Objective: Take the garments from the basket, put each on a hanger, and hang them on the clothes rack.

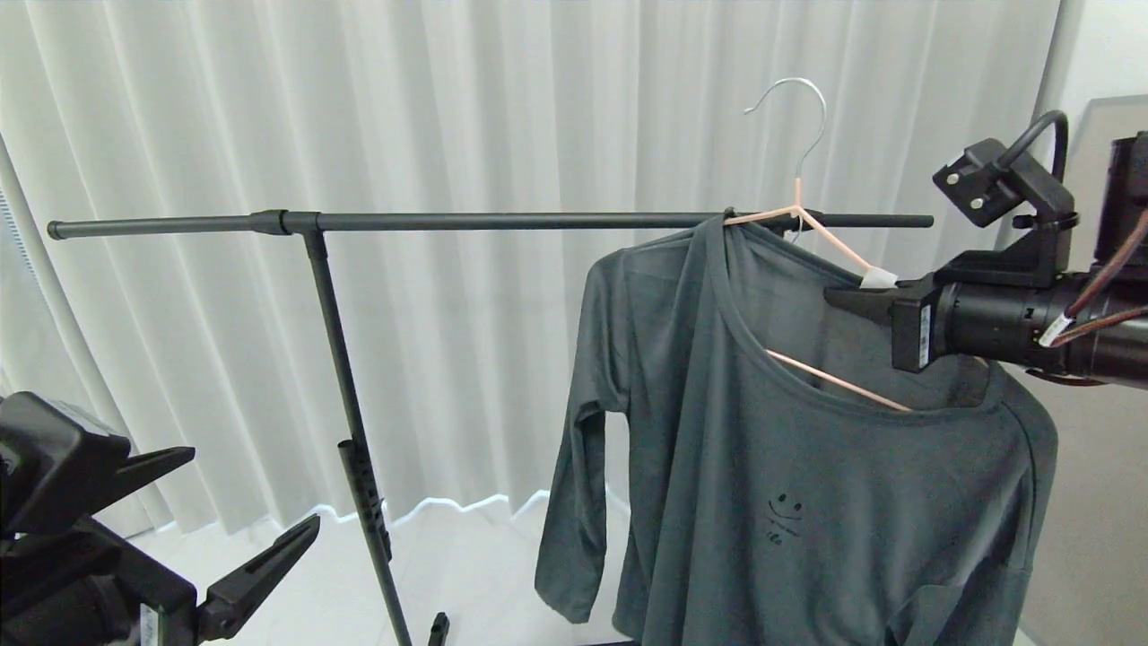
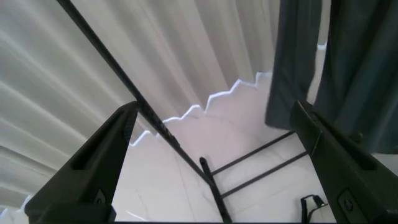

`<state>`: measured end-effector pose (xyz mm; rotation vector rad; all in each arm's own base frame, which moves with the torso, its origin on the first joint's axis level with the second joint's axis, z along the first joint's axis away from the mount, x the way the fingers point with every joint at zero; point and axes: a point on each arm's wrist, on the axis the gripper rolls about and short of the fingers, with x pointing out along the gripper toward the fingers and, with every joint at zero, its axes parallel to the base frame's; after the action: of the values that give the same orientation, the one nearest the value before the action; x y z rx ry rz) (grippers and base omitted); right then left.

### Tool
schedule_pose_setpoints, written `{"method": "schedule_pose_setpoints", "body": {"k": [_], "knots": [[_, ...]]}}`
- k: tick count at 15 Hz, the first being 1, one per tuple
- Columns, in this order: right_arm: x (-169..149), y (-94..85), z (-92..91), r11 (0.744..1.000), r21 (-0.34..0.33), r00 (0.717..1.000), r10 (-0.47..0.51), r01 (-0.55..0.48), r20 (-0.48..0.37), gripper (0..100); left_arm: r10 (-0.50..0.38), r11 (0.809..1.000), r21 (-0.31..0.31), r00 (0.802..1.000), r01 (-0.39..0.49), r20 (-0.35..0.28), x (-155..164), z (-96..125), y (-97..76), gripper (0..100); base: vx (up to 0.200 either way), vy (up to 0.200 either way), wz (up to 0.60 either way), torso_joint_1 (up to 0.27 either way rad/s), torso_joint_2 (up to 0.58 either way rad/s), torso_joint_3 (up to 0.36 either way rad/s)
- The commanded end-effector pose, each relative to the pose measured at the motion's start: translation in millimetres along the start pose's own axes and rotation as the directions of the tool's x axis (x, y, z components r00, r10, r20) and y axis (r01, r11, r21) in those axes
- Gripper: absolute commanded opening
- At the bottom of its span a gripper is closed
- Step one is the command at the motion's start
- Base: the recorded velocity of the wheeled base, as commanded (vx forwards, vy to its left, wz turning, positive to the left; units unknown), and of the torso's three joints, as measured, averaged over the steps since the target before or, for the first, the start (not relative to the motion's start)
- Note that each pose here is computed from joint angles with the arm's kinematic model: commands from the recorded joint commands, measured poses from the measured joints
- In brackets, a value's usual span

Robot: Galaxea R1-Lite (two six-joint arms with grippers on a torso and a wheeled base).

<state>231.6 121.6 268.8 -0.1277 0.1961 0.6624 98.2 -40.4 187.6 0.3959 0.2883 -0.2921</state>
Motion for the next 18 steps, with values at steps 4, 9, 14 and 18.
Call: {"method": "schedule_pose_setpoints", "body": {"k": [4,9,14,18], "knots": [[17,-2.3,-9.3,1.0,0.004,0.999,0.002,-0.002,-0.032,0,-0.002,1.0,0.001,1.0,0.002,-0.007,2,0,-0.3,100,0.2,0.0,0.0,0.007,0.0,-0.001],[28,-0.7,-17.4,0.999,0.004,0.997,-0.034,0.034,-0.073,0,-0.004,1.0,0.002,1.0,0.004,-0.008,1,-1,-0.5,100,0.2,0.0,0.0,0.005,0.01,0.0],[59,4.5,-28.2,0.998,0.001,0.989,-0.068,0.068,-0.134,0,-0.007,1.0,0.004,1.0,0.007,-0.008,1,-1,-0.8,100,0.12,0.0,0.0,0.0,0.0,0.001],[92,0.3,-28.7,0.99,0.025,0.98,-0.134,0.139,-0.15,0,-0.008,1.0,0.006,1.0,0.008,-0.006,1,-1,-0.9,100,0.0,0.0,0.0,0.0,0.0,0.0]]}}
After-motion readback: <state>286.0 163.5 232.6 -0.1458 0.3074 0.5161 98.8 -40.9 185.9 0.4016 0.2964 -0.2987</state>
